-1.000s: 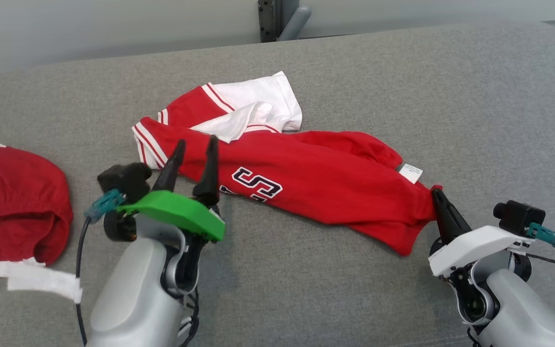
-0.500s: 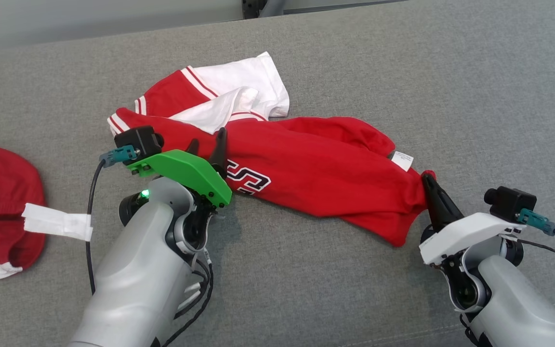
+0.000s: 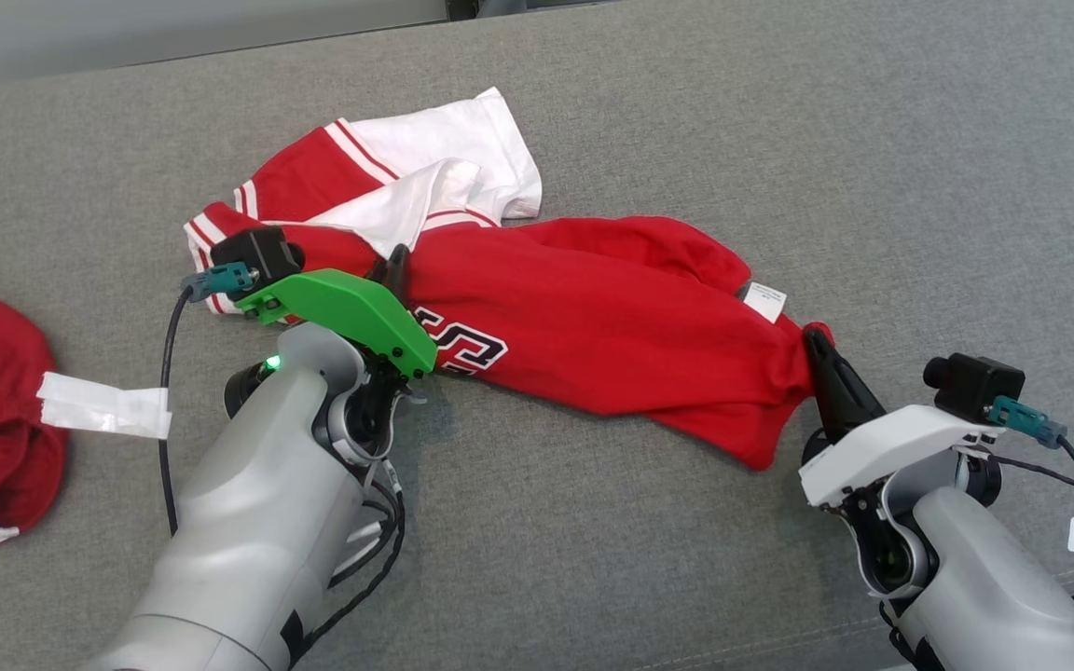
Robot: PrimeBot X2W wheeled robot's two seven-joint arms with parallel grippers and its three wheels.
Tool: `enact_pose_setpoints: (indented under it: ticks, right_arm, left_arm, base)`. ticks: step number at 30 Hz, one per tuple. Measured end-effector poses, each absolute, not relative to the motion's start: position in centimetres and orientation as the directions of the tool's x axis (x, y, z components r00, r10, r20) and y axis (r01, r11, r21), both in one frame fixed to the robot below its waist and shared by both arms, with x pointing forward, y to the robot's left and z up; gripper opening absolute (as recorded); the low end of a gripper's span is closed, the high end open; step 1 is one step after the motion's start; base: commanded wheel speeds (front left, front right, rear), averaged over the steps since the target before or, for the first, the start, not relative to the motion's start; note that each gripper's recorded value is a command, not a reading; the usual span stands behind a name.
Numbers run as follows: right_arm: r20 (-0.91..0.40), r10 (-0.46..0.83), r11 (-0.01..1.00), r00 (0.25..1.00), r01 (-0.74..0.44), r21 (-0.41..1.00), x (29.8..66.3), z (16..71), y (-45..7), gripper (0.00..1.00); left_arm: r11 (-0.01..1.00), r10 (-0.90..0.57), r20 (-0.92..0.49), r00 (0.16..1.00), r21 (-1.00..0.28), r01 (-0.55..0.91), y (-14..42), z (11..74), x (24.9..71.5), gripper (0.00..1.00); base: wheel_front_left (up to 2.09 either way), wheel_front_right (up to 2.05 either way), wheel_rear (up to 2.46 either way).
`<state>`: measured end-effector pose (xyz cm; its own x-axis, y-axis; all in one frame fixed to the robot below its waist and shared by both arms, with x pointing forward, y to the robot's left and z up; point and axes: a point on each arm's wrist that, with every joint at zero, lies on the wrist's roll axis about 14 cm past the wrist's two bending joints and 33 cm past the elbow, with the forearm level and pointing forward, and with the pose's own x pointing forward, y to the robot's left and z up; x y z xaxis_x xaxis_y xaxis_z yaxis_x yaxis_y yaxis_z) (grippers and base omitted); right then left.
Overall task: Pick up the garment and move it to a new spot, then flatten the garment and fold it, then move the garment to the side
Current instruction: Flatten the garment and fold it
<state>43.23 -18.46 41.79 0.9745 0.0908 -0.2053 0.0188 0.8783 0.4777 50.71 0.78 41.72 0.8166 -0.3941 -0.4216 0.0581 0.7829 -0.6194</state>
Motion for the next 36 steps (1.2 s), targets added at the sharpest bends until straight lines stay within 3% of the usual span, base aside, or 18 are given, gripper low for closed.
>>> enact_pose_setpoints:
  ticks: [11, 16, 19, 26, 30, 36]
  right_arm:
    - [-0.137, 0.065, 0.899, 0.988, 0.002, 0.437, 43.5, 44.4, -20.1, 0.0]
    - [-0.025, 0.039, 0.934, 0.999, -0.028, 0.356, 44.4, 48.8, -22.6, 0.0]
    - [0.103, 0.029, 0.961, 0.994, -0.056, 0.272, 45.5, 54.2, -24.5, 0.0]
    - [0.276, 0.004, 0.983, 0.961, -0.055, 0.175, 45.4, 61.9, -27.4, 0.0]
    - [0.248, 0.04, 0.984, 0.968, -0.081, 0.158, 45.2, 60.7, -26.4, 0.0]
    - [0.04, 0.039, 0.983, 0.998, -0.046, 0.178, 44.0, 52.3, -26.2, 0.0]
  left_arm:
    - [0.731, -0.424, -0.332, 0.843, -0.675, 0.102, 0.6, 44.7, 51.2, 0.0]
    - [0.654, -0.421, -0.204, 0.884, -0.744, 0.14, 2.4, 51.3, 53.9, 0.0]
    - [0.605, -0.425, -0.105, 0.899, -0.772, 0.196, 4.2, 57.5, 55.2, 0.0]
    - [0.474, -0.489, 0.018, 0.872, -0.834, 0.283, 5.3, 65.1, 53.8, 0.0]
    - [0.443, -0.553, -0.077, 0.829, -0.871, 0.214, 4.3, 59.2, 50.2, 0.0]
    - [0.469, -0.53, -0.291, 0.797, -0.883, -0.011, 4.8, 46.4, 43.5, 0.0]
  base:
    - [0.0, 0.0, 0.0]
    - [0.0, 0.0, 0.0]
    - [0.0, 0.0, 0.0]
    - [0.0, 0.0, 0.0]
    - [0.0, 0.0, 0.0]
    - [0.0, 0.0, 0.0]
